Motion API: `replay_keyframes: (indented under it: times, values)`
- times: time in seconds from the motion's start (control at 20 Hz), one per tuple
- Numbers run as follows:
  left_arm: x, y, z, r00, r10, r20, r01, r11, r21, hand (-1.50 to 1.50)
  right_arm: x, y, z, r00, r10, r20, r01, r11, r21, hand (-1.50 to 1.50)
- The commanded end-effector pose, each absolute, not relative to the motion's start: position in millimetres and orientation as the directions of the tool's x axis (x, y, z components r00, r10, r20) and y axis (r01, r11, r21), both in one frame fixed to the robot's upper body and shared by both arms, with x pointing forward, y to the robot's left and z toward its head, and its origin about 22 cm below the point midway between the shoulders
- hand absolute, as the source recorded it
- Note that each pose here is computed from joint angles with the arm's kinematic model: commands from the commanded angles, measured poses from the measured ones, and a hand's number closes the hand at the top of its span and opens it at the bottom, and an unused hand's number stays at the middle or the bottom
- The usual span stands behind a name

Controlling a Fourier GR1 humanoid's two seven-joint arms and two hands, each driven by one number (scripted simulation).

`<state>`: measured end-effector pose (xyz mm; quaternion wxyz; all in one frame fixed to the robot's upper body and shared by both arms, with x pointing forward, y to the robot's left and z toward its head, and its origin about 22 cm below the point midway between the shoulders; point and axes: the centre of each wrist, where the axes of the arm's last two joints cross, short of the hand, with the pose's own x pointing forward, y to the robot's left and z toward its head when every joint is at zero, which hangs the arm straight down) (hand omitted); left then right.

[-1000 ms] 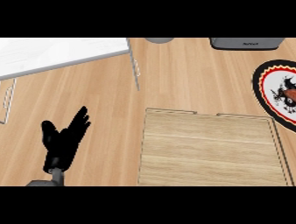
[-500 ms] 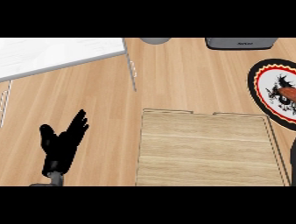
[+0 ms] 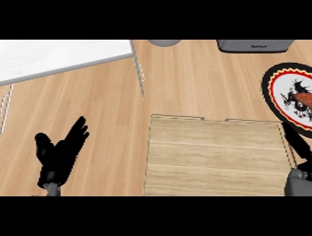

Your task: Pick the sweet potato from the tray and place it in the plate

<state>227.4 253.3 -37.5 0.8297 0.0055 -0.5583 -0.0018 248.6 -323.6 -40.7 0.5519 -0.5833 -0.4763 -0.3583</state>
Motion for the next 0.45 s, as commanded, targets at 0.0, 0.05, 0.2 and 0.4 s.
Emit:
replay_keyframes:
  times: [0.0, 0.05, 0.2, 0.4]
  values:
    - [220.9, 248.8, -39.0, 0.38, -0.001, 0.925, 0.0, 1.0, 0.0, 0.0, 235.5, -287.6, -45.5, 0.311, 0.148, 0.939, 0.945, 0.059, -0.322, -1.5]
    - [222.9, 246.1, -49.2, 0.378, -0.011, 0.926, 0.001, 1.0, 0.011, 0.0, 246.1, -288.3, -48.2, 0.325, 0.157, 0.933, 0.94, 0.058, -0.337, -1.5]
    - [219.5, 241.4, -47.4, 0.369, 0.002, 0.93, 0.004, 1.0, -0.004, 0.0, 225.4, -269.5, -62.5, 0.347, 0.144, 0.927, 0.932, 0.057, -0.358, -1.5]
    - [236.3, 253.6, -35.5, 0.379, -0.002, 0.925, 0.007, 1.0, -0.001, 0.0, 216.1, -275.0, -58.9, 0.353, 0.147, 0.924, 0.929, 0.064, -0.365, -1.5]
